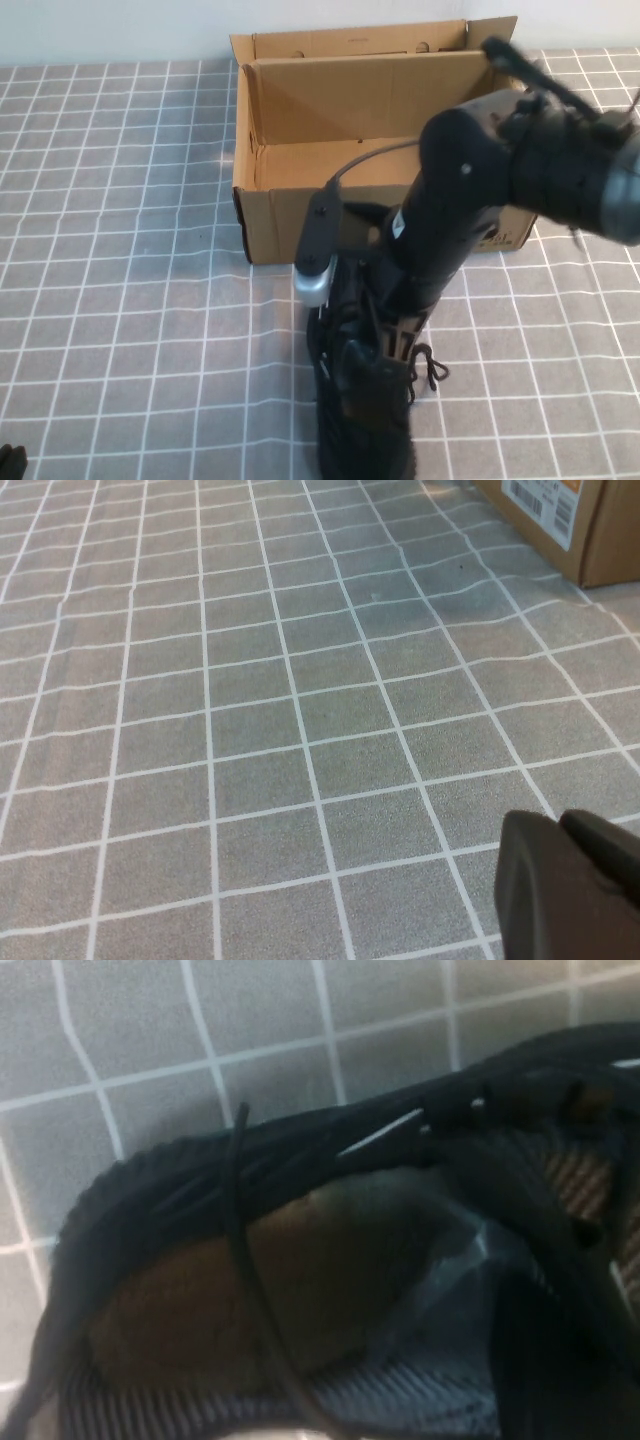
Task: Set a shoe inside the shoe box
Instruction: Pick up the shoe from the table, then hand over the shoe
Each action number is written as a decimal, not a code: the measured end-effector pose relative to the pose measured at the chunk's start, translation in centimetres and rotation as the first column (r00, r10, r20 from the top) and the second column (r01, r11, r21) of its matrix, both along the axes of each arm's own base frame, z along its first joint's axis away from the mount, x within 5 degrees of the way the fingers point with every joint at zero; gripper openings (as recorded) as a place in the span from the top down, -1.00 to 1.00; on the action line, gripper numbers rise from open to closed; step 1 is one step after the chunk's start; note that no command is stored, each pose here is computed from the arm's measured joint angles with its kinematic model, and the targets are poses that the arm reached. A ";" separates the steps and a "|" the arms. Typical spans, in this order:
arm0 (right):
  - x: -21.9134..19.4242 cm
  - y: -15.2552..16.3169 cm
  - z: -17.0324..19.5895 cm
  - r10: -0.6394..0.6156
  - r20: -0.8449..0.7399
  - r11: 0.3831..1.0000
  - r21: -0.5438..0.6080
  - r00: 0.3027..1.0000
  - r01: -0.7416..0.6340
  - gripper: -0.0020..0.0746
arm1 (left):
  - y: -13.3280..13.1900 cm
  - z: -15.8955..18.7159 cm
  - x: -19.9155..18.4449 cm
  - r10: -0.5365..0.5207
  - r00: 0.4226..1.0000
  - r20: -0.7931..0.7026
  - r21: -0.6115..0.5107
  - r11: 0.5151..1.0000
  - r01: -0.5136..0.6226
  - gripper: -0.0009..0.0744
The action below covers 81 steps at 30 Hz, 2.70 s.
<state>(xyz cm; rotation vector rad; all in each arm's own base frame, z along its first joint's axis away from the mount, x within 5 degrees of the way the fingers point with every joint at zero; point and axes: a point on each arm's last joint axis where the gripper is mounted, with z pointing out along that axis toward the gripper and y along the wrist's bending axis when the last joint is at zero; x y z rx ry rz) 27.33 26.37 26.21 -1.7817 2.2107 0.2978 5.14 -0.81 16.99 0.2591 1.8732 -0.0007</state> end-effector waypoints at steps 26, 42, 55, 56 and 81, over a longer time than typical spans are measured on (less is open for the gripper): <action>-9.3 -7.5 14.4 0.024 0.152 0.981 0.185 0.988 -0.052 0.96 | 0.0 0.0 0.0 0.000 1.000 0.000 0.000 1.000 0.000 0.97; -9.3 -7.5 14.4 -0.032 0.114 0.979 0.205 0.993 0.008 0.96 | -0.3 2.5 0.4 0.123 0.980 0.154 -0.563 0.826 -0.015 0.97; -9.2 -7.5 14.3 -0.073 0.097 0.978 0.203 0.993 0.052 0.96 | -1.2 5.6 -0.1 0.043 0.996 0.080 -0.679 0.734 0.023 0.98; -9.1 -7.5 14.2 -0.070 0.105 0.980 0.194 0.992 0.048 0.96 | -1.5 6.4 0.0 0.016 0.998 0.058 -0.659 0.751 0.026 0.98; -5.3 -8.7 15.4 -0.169 0.312 0.976 0.183 0.935 0.116 0.96 | -8.3 17.6 17.2 -0.705 0.656 -0.270 -0.333 0.708 0.623 0.98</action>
